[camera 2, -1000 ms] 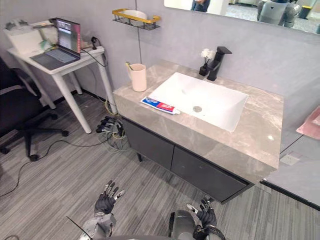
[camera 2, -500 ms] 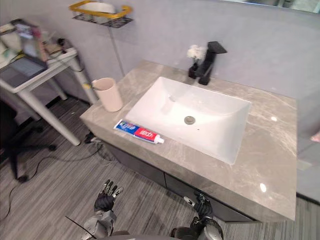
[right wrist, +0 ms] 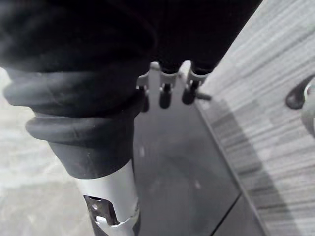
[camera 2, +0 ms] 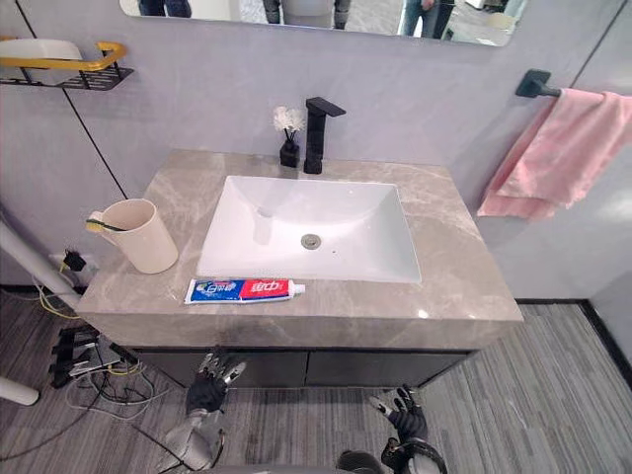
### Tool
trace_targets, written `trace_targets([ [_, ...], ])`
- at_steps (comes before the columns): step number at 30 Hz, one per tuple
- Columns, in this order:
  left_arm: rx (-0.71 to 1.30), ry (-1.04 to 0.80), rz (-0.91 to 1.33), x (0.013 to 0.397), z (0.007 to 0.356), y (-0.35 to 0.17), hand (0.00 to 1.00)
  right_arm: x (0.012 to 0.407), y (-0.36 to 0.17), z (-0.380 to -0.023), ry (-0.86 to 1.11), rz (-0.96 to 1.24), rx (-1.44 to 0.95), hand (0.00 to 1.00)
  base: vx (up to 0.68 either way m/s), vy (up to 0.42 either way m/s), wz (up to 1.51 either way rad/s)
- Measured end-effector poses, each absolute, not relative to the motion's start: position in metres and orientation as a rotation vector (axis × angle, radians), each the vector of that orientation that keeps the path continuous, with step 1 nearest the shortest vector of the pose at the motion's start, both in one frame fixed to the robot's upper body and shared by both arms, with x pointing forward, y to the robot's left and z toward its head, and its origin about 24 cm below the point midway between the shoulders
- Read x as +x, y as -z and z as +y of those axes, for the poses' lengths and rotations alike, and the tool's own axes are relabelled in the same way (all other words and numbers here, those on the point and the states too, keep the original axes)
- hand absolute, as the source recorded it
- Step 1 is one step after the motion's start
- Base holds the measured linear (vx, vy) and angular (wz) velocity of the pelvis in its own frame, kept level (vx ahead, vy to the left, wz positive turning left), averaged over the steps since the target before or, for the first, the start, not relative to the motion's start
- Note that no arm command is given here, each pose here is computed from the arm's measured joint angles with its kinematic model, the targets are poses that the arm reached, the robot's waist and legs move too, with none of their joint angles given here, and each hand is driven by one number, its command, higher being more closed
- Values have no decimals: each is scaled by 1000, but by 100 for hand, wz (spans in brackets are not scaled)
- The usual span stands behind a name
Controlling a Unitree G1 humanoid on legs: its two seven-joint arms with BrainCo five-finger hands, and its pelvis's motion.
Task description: Organize washtable
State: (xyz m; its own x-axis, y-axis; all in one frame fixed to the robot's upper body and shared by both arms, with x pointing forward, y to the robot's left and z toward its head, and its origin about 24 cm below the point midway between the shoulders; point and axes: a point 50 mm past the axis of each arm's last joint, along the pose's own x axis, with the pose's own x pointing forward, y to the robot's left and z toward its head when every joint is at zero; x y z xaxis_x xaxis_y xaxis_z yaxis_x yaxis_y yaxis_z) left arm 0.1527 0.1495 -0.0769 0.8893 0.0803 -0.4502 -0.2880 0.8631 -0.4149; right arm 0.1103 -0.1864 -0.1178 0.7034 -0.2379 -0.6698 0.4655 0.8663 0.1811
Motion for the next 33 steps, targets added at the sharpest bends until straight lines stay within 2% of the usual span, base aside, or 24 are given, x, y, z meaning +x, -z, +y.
trace_targets([
  [8,-505,-181,409,158,149,71,0,115,117,-182,457,667,443,0,-214,87,-70],
  [14,-518,-182,388,158,149,65,0,129,112,-167,368,647,437,0,-11,-119,-39],
  [17,-539,-207,461,152,145,79,0,137,111,-175,339,641,364,0,64,-151,-11],
  [21,-540,-273,517,142,155,92,0,126,120,-186,354,703,291,0,104,-71,26],
  [22,-484,-321,607,126,172,107,0,120,127,-187,366,745,306,0,35,-8,11],
  [29,-481,-320,608,126,171,107,0,119,129,-187,374,753,313,0,0,0,-4],
  [33,-464,-311,615,127,170,108,0,109,133,-196,463,771,381,0,0,0,7],
])
